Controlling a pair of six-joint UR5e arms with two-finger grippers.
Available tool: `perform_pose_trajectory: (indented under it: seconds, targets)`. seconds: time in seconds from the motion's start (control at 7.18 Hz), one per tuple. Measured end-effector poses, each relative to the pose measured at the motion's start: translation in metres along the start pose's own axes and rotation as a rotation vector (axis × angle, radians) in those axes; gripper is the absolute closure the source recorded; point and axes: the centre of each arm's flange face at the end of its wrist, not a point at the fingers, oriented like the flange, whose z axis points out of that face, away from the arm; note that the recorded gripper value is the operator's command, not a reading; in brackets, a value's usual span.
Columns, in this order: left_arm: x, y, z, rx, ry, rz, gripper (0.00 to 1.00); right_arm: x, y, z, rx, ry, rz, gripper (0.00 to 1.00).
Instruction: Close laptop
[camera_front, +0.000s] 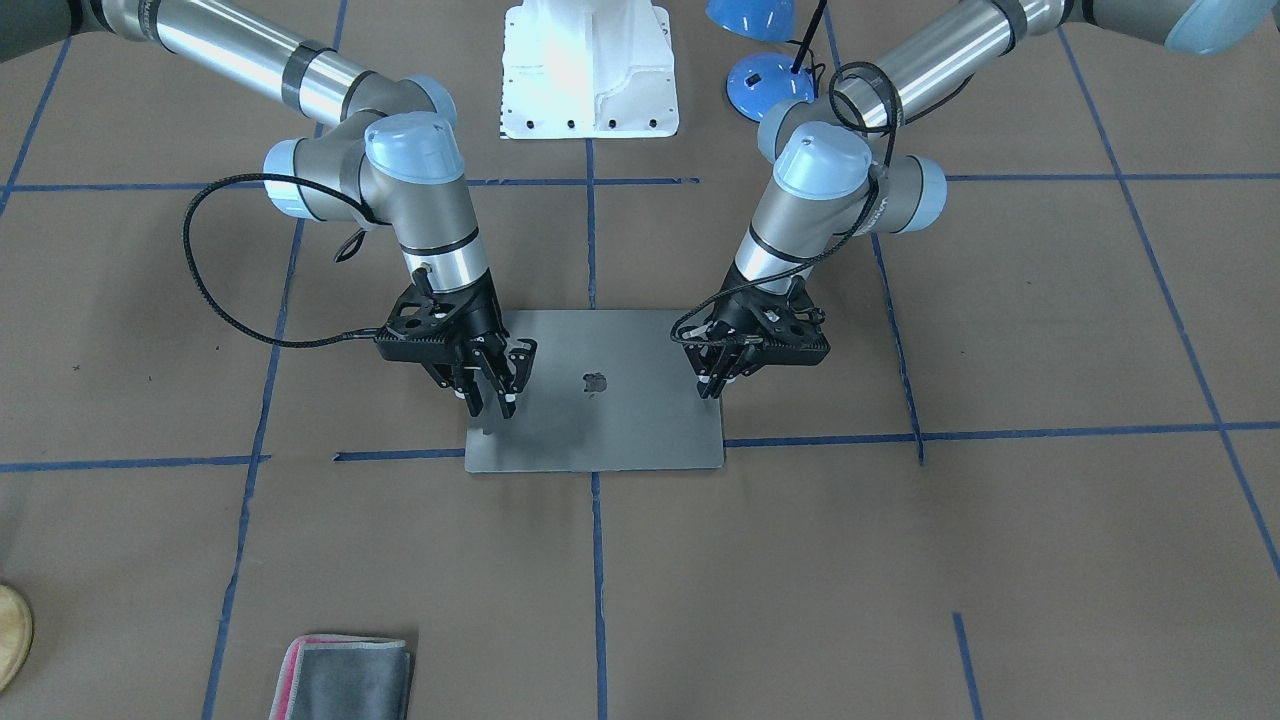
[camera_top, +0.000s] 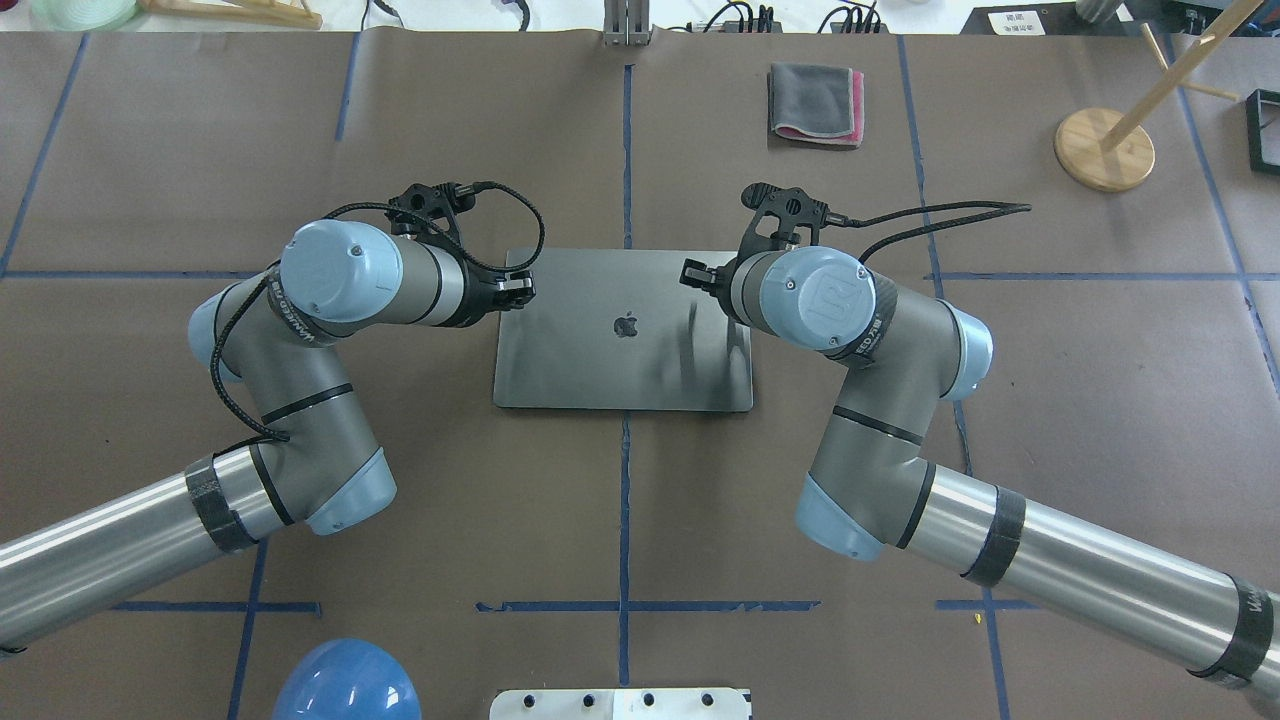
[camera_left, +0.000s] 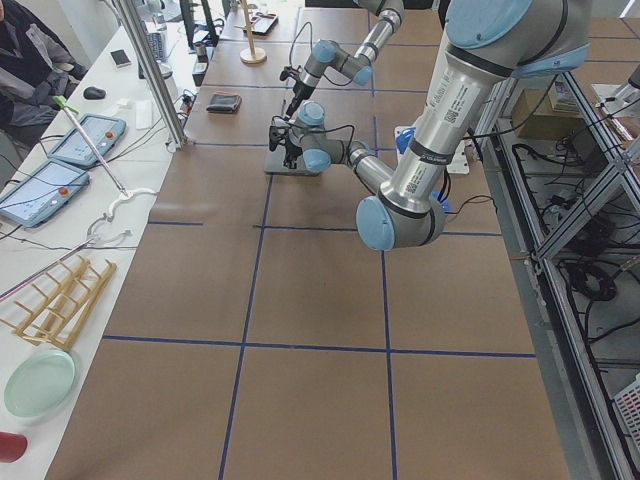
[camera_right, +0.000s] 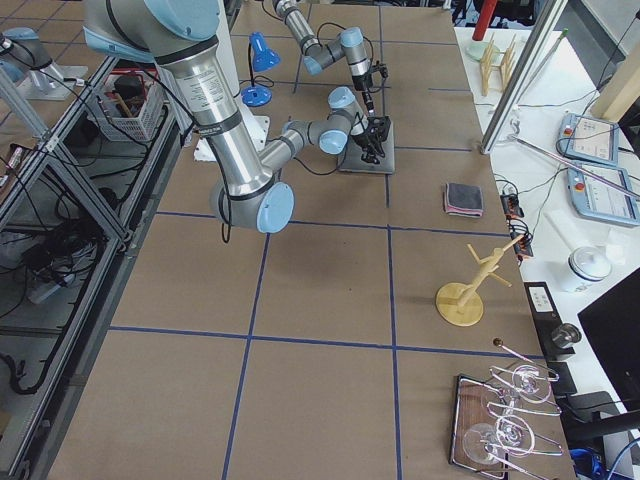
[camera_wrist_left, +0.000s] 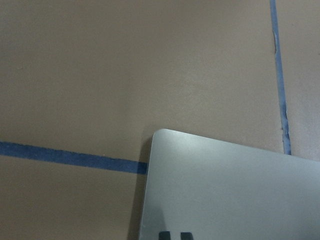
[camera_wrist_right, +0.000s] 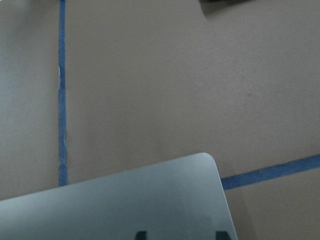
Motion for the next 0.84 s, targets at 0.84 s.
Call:
perform_pose_trajectory:
  seconds: [0.84]
  targets:
    - [-0.045, -0.025, -0.083, -0.178, -0.233, 0.192, 0.00, 0.062, -0.062, -0.095, -0.238, 0.133, -0.322, 0.01]
